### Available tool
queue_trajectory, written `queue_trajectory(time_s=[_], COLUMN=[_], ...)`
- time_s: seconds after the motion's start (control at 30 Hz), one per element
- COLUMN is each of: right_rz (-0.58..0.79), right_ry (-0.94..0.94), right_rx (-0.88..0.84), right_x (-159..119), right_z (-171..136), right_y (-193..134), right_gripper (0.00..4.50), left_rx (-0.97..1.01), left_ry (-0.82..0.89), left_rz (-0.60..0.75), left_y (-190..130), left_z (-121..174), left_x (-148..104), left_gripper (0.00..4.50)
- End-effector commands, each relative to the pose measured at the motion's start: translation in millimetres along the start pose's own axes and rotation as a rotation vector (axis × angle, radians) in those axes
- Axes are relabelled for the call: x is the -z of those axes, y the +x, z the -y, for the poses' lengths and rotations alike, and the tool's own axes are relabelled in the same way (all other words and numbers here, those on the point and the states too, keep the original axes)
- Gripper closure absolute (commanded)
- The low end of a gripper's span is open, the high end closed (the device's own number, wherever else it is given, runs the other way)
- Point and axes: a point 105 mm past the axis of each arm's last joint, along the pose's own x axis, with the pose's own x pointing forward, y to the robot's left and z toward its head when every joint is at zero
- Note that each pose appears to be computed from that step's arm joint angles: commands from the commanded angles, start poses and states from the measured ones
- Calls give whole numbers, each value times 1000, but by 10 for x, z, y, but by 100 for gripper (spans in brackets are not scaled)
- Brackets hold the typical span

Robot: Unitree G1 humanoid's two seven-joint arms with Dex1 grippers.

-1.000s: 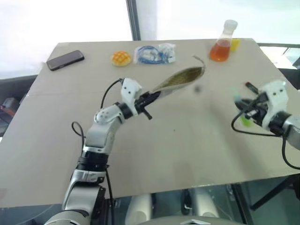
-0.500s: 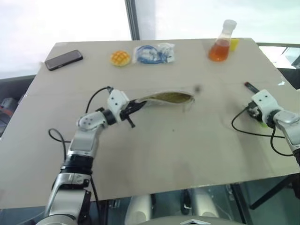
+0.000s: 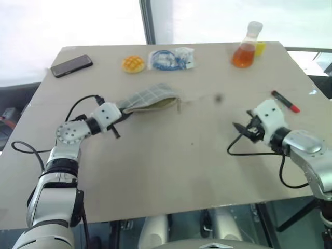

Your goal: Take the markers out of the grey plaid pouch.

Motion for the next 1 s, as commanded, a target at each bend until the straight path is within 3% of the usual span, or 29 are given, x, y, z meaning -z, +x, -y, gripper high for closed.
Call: queue_trajectory(time_s=[0.03, 0.23, 0.4, 0.5, 0.53, 0.67, 0.7, 0.73, 0.83, 0.87, 1.0], right_rz=[31, 25, 23, 33, 36, 57, 58, 66, 22, 9, -44], right_ry=[18, 35, 21, 13, 9, -4, -9, -37, -101, -95, -85], right_rx=[-53, -118, -124, -135, -138, -143, -143, -144, -92, -71, -43], right_x=[-62, 0, 5, -13, -15, -14, -4, 8, 217, 279, 493], right_z=[-291, -532, -529, -537, -540, -525, -515, -497, -405, -383, -338], right_y=[54, 111, 122, 110, 107, 10, -23, -69, -273, -342, -607], right_gripper=[137, 137, 137, 135, 135, 135, 135, 135, 58, 8, 3], left_rx=[-32, 163, 158, 127, 118, 105, 106, 119, 115, 114, 102], left_ry=[31, -21, -61, -76, -76, -181, -212, -265, -494, -527, -607], left_rz=[35, 159, 171, 172, 174, 230, 239, 237, 230, 214, 118], left_y=[-113, -231, -219, -163, -157, -234, -269, -324, -601, -692, -1014], left_z=[-146, 237, 329, 265, 249, 266, 289, 347, 576, 645, 830], left_x=[-62, -114, -82, -110, -121, -251, -290, -322, -461, -492, -503], left_gripper=[450, 450, 450, 331, 317, 108, 93, 41, 34, 34, 34])
